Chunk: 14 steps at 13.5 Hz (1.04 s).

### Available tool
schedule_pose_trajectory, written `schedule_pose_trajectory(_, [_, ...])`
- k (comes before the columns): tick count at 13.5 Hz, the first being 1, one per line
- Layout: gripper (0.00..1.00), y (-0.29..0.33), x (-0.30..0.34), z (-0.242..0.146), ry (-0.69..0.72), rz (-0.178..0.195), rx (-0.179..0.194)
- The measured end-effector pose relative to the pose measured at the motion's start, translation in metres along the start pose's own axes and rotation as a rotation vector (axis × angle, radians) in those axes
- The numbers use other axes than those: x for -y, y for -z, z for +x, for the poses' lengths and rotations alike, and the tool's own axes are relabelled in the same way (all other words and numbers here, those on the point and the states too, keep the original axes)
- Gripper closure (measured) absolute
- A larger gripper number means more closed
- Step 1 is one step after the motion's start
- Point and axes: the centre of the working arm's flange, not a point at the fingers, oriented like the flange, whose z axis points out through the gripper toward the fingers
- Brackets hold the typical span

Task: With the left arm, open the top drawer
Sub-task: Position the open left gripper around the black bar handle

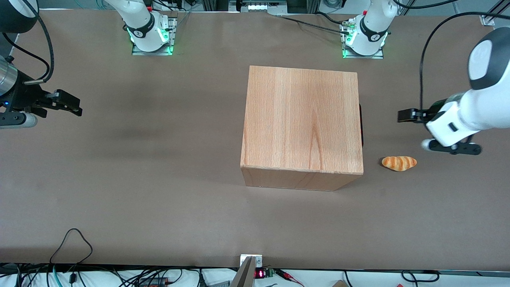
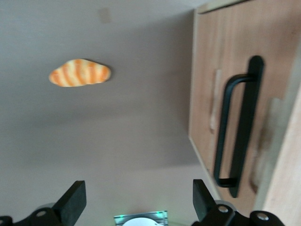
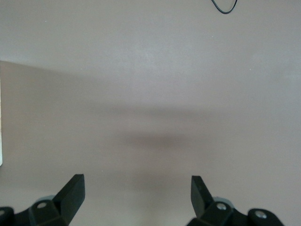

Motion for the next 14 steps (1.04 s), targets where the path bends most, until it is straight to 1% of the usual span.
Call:
schedule_pose_trajectory(2, [0.00,-0.013,-0.008,0.008,-0.011,-0.037,0.025])
schedule_pose_trajectory(5, [0.00,-0.035,-0.012,0.021,-0.016,-0.082,0.065])
schedule_pose_trajectory(8, [0.00,-0.048,-0.016,0.028,-0.019,-0.118,0.088])
schedule_pose_trajectory(10, [0.00,-0.058,-0.019,0.034,-0.020,-0.158,0.107])
schedule_pose_trajectory(12, [0.00,-0.070,-0.018,0.040,-0.015,-0.173,0.128])
schedule_pose_trajectory(14, [0.00,-0.082,-0.020,0.046,-0.014,-0.198,0.148])
